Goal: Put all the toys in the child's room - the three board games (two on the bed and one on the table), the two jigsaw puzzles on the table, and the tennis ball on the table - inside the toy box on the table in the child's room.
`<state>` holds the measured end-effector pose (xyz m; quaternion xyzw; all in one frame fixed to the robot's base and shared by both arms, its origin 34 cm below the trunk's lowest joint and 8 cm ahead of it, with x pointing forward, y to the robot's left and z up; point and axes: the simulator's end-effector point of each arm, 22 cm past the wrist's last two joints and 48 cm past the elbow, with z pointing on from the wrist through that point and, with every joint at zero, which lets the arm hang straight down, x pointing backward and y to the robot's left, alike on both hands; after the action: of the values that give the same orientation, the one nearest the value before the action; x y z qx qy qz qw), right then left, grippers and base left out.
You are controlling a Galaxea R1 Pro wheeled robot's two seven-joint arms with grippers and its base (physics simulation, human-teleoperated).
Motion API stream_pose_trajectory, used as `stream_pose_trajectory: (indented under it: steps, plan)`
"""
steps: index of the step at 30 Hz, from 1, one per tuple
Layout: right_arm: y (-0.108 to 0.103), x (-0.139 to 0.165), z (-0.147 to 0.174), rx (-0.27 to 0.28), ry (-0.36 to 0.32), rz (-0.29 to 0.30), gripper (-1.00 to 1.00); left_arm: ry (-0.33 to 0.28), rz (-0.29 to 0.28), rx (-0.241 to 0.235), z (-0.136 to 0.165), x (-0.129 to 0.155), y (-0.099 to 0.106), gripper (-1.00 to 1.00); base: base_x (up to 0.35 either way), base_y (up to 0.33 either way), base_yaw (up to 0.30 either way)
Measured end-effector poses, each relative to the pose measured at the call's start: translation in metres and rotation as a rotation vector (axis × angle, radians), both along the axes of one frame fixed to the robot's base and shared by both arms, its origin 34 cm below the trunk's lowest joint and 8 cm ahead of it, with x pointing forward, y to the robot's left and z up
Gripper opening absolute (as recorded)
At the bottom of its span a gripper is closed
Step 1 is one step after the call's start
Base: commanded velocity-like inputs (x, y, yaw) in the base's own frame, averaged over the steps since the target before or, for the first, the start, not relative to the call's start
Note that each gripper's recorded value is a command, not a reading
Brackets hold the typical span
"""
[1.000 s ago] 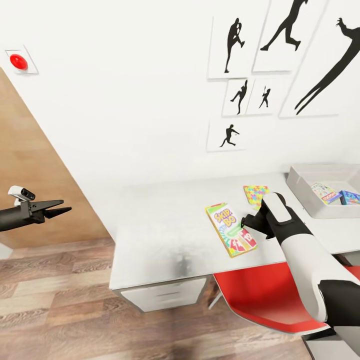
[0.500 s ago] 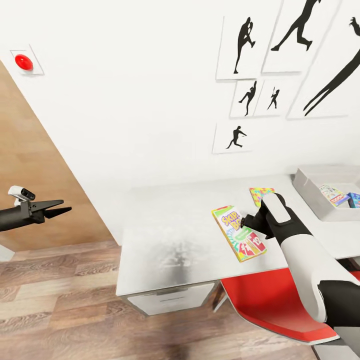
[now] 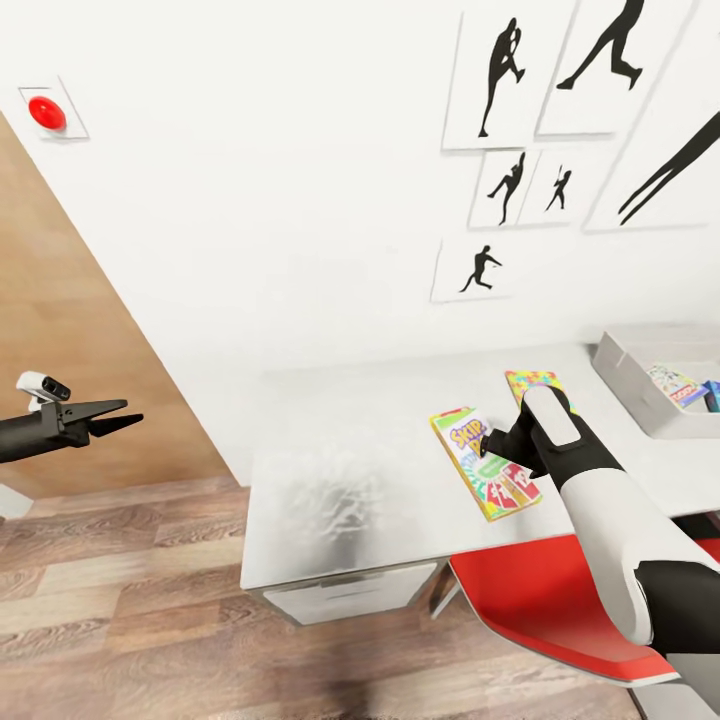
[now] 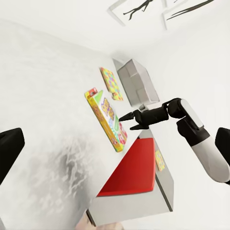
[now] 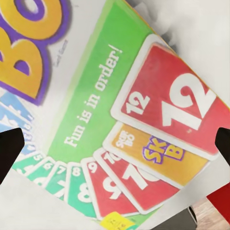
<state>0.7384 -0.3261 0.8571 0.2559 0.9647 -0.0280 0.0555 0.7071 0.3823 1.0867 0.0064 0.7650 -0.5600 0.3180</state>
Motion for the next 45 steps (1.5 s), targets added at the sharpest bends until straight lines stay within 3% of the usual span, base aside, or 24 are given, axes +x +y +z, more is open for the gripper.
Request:
stream_pose_trajectory:
  steps: [16, 45]
  plan:
    - [-0.005, 0.001, -0.007, -0.040, 0.016, 0.038, 1.00, 0.016, 0.001, 0.000, -0.010, 0.001, 0.000, 1.00, 0.000, 0.001, 0.000]
    - [-0.006, 0.038, 0.027, -0.050, -0.045, 0.057, 1.00, 0.023, 0.000, -0.002, -0.013, 0.002, -0.001, 1.00, 0.000, 0.000, 0.000]
